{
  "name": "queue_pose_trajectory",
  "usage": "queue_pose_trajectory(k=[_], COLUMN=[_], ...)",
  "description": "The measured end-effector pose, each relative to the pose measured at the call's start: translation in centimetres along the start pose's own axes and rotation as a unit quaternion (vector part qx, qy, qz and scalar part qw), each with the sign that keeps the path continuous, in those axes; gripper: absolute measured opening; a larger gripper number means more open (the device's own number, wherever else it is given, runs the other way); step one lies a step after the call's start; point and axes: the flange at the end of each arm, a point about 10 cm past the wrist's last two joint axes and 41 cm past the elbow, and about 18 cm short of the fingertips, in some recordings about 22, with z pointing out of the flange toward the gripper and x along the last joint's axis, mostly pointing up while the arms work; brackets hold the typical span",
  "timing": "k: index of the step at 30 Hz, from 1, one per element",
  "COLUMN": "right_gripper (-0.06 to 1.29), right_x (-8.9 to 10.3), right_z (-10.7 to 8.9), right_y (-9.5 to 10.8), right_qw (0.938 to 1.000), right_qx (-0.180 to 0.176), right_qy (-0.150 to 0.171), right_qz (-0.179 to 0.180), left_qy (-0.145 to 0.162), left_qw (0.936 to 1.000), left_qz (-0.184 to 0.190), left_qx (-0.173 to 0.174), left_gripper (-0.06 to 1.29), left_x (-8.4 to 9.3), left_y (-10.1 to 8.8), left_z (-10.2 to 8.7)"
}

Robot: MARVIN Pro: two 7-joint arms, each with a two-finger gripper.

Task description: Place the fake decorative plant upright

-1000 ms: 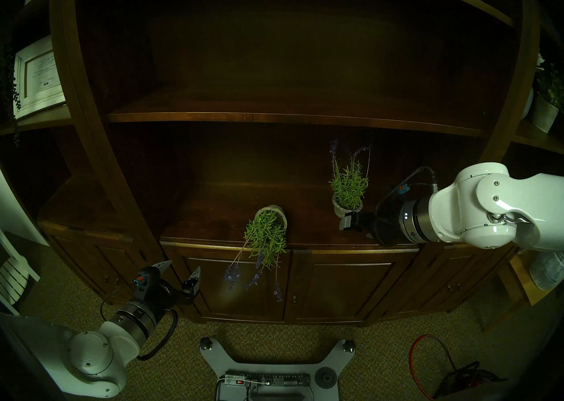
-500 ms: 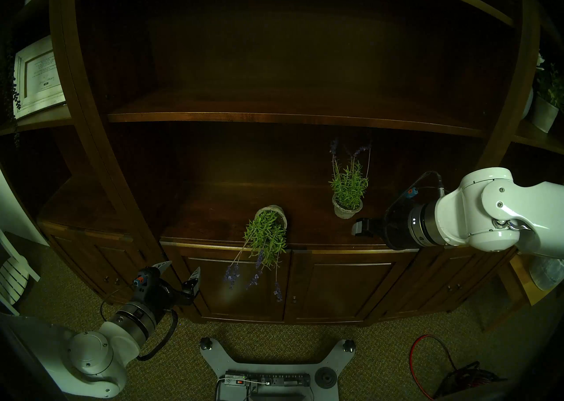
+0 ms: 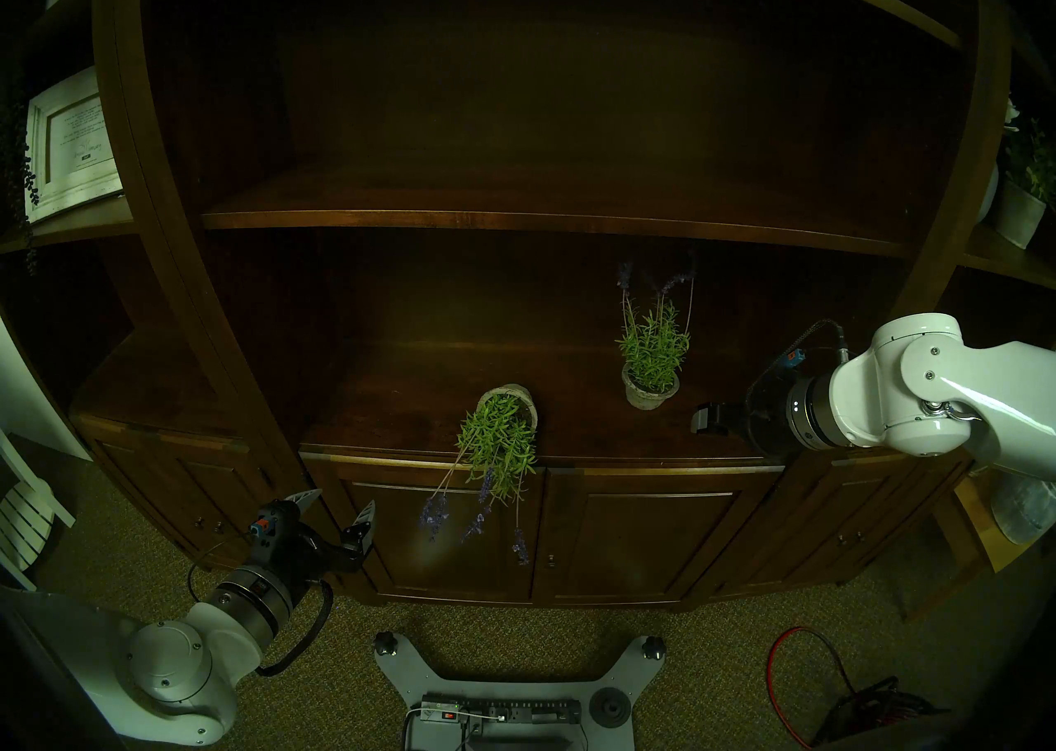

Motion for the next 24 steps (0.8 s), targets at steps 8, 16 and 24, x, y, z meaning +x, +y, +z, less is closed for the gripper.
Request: queue_pose_trajectory(k=[8,16,24], right_gripper=[1.21,1.21,1.21], right_x=[0.3,-0.5,-2.4], right_z=[0.2,0.0,-0.4], right_y=[0.2,-1.0,-2.9], right_qw=[0.9997,0.9970,0.9896], right_qx=[0.023,0.068,0.116], right_qy=[-0.003,-0.019,-0.050], right_qz=[-0.009,-0.032,-0.069], left_qy=[0.000,-0.001,-0.001], left_qw=[1.0000,1.0000,1.0000], left_qz=[0.000,0.000,0.001], left_qx=[0.000,0.000,0.000], left_gripper=[1.23,1.23,1.23], left_x=[0.0,0.0,-0.1], left_y=[0.0,0.0,0.0], left_z=[0.0,0.0,0.0])
